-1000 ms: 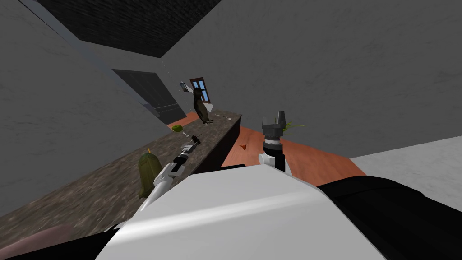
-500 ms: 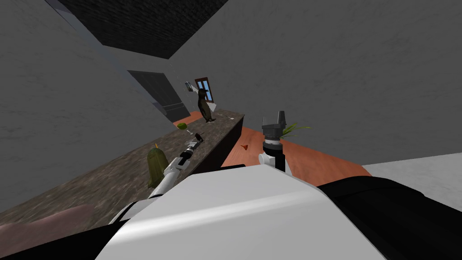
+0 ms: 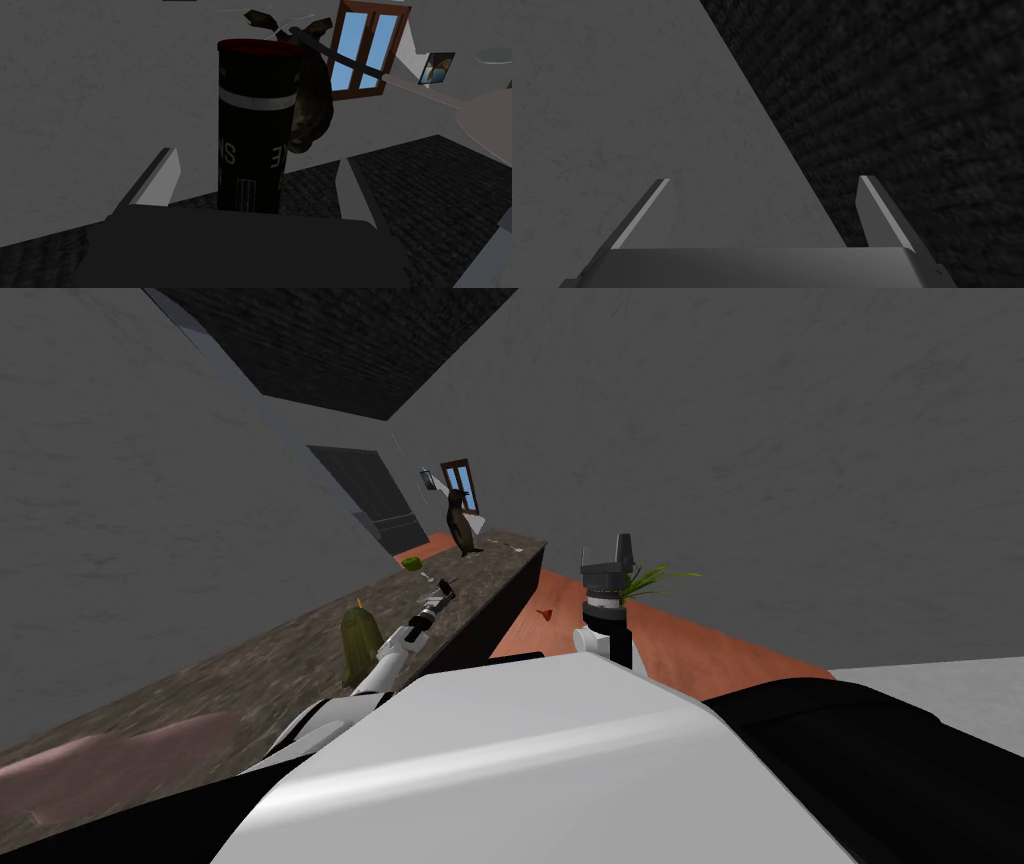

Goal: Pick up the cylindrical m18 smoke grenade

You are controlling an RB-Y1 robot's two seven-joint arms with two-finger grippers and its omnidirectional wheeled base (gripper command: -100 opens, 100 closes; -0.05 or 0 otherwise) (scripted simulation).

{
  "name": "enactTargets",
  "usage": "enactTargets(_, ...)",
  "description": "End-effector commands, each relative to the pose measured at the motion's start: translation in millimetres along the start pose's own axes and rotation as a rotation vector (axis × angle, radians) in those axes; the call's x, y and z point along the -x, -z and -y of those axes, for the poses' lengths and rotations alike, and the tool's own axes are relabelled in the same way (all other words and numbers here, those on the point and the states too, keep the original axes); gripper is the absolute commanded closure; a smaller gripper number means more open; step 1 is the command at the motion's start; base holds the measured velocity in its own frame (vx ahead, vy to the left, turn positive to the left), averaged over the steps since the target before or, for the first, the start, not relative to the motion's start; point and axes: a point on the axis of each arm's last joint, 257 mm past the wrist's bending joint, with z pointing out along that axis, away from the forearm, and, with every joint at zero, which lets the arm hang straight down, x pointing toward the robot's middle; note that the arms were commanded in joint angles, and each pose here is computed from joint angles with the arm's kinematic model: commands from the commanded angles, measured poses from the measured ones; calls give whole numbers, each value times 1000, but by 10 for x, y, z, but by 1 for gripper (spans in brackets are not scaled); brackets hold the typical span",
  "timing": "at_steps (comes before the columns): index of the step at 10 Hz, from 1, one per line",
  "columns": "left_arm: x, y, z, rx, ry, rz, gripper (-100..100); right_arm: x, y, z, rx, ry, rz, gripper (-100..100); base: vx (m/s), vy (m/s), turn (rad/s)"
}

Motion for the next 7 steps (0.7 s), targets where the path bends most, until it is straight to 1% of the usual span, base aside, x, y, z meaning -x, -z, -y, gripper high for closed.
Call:
enactTargets(1,15,-137,118,-27,-7,-1,-100,0,0,0,0,0,0,0,-23,3,129)
enactTargets(2,37,-186,87,-20,-7,-2,-100,0,0,0,0,0,0,0,-18,1,63)
enactTargets(3,27,-274,190,-43,-15,-7,-100,0,0,0,0,0,0,0,-20,4,142)
enactTargets(4,92,-336,185,-42,-16,0,-100,0,0,0,0,0,0,0,-18,-1,66)
enactTargets(5,98,-423,289,-65,-27,-2,-100,0,0,0,0,0,0,0,-22,4,121)
enactTargets(6,161,-484,278,-63,-29,3,-100,0,0,0,0,0,0,0,-19,0,61)
enactTargets(7,155,-558,368,-83,-41,-3,-100,0,0,0,0,0,0,0,-21,4,129)
